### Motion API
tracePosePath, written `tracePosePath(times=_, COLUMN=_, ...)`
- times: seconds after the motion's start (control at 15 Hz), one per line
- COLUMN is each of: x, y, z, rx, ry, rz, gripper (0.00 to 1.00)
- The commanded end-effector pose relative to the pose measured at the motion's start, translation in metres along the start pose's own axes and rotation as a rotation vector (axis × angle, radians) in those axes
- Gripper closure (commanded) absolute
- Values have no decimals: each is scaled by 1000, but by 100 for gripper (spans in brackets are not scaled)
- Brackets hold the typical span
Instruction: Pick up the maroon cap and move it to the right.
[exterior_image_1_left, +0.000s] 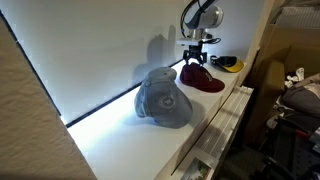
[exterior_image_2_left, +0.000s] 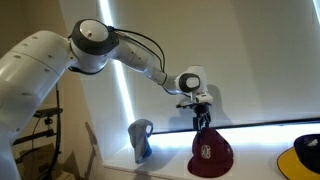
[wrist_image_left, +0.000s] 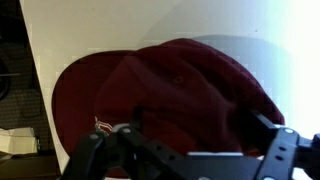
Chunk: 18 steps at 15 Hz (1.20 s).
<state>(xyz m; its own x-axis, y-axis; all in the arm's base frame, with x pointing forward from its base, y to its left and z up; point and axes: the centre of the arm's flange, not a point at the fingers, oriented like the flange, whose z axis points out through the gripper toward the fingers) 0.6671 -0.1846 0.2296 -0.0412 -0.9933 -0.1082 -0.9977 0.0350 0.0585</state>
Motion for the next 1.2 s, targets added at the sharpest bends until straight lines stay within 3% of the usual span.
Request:
tracePosePath(times=0.0, x=-2, y=-2, z=-2, rx=5, ry=-5, rz=-1, gripper=25)
tracePosePath(times=0.07, x=-3, y=-3, z=-3, rx=12, ry=-4, rz=-1, gripper=26)
tracePosePath(times=0.2, x=-4, y=-4, z=-4, rx=17, ry=-1, rz=3, gripper=39)
tracePosePath(times=0.73, x=-1, y=-5, z=-13, rx=40, ry=28, rz=2, gripper=96)
tracePosePath(times=0.93, x=-4, y=-4, z=-34, rx=120, ry=69, rz=-12, gripper=100)
tracePosePath(times=1.13, x=-2, y=3, z=-82, rx=308, ry=133, rz=-29, gripper=99)
